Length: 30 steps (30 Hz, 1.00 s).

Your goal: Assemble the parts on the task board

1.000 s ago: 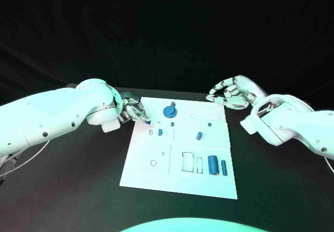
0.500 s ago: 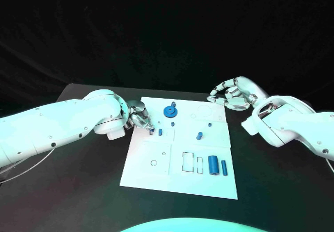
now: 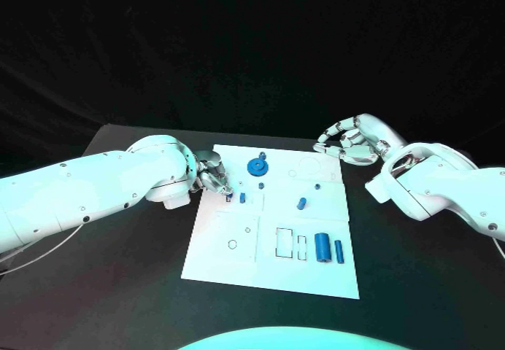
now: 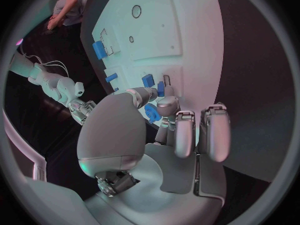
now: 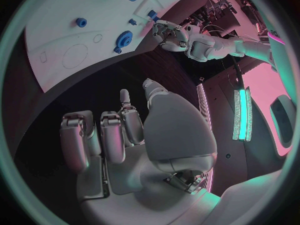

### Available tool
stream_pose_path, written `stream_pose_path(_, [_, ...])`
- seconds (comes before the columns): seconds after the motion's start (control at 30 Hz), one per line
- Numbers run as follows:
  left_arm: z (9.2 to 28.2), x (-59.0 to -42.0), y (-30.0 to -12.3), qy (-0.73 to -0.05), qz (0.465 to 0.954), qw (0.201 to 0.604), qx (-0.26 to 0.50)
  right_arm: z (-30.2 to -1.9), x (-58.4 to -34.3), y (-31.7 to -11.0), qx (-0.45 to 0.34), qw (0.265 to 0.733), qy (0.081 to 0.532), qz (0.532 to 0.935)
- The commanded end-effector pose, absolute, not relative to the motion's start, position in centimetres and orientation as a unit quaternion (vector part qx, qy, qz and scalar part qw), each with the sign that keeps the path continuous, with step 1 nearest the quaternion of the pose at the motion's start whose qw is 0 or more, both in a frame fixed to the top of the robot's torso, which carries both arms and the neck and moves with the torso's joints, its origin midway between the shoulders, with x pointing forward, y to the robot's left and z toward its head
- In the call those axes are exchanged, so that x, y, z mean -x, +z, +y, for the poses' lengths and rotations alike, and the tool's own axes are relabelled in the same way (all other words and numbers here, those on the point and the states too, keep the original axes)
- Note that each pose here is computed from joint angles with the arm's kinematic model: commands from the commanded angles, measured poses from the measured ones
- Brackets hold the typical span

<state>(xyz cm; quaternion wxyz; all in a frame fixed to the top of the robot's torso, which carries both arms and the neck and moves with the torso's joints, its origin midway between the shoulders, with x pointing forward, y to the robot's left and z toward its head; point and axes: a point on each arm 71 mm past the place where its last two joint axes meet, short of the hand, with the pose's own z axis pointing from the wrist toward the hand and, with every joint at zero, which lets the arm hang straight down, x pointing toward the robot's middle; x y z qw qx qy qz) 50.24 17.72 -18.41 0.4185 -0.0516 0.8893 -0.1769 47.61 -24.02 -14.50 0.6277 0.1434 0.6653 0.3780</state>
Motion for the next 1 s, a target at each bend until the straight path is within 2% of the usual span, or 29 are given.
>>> stream_pose_path(0.03, [17.68, -50.27, -18.47, -0.165, 0.891, 0.421, 0.040, -23.88, -47.53, -14.54, -0.137, 0.625, 0.381, 0.668])
stream_pose_path(1.0, [17.42, -50.01, -18.97, -0.149, 0.903, 0.402, 0.021, -23.86, -47.51, -14.52, -0.136, 0.625, 0.382, 0.667])
